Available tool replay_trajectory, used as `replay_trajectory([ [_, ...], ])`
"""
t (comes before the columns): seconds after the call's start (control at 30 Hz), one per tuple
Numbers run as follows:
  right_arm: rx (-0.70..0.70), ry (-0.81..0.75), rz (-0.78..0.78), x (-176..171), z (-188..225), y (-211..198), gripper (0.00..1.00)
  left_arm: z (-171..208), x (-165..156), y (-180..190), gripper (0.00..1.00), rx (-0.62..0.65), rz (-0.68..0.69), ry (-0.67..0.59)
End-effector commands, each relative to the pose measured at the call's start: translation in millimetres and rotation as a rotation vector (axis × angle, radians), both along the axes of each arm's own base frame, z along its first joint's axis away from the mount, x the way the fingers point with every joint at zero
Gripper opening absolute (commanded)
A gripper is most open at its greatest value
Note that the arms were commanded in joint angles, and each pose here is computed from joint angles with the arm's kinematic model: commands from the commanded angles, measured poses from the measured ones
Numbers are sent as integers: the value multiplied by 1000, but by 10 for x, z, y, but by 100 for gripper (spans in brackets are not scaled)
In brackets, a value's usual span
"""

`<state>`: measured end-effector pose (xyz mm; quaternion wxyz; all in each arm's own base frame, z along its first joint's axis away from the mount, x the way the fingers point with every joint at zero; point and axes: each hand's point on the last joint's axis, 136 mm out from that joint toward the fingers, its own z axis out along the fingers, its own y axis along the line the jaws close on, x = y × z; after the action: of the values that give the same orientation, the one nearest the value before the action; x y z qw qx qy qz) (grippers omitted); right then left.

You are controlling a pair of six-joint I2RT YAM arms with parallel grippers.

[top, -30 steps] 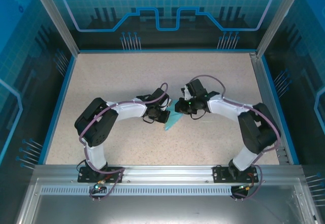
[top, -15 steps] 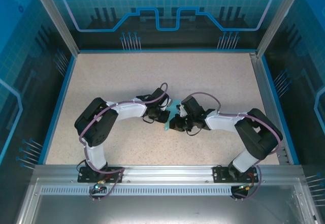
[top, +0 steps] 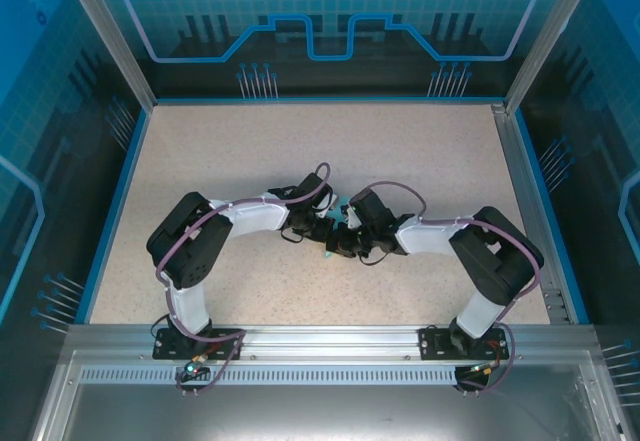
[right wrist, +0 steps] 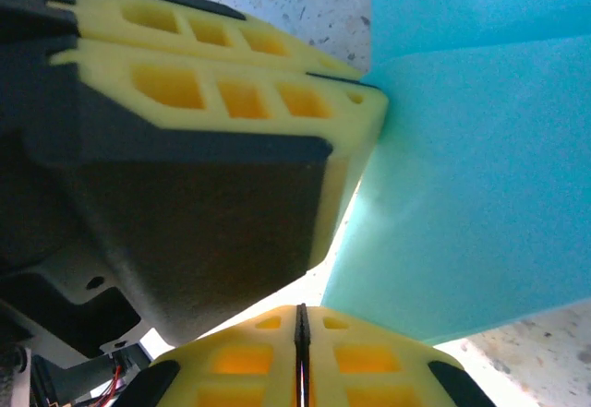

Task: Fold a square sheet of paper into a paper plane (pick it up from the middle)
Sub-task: Third fold the triangle at the center of the table.

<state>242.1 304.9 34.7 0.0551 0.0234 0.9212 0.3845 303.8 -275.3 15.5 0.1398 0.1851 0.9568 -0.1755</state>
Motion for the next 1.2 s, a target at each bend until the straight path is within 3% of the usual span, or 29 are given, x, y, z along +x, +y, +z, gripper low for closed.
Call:
replay_trajectory([
  [0.0,-7,23,12,-44,-70,63,10,-151,-110,6,8,-3,-19,53],
  [0.63,-123,90,-5,-214,-499,-177,10,-210,-137,21,8,9,-25,69],
  [0.97,-16,18,21,-186,-88,-42,11,-193,-134,27,8,12,-23,64],
  [1.17,-5,44,31,-216,-183,37,11,-184,-124,14,8,8,-22,63],
])
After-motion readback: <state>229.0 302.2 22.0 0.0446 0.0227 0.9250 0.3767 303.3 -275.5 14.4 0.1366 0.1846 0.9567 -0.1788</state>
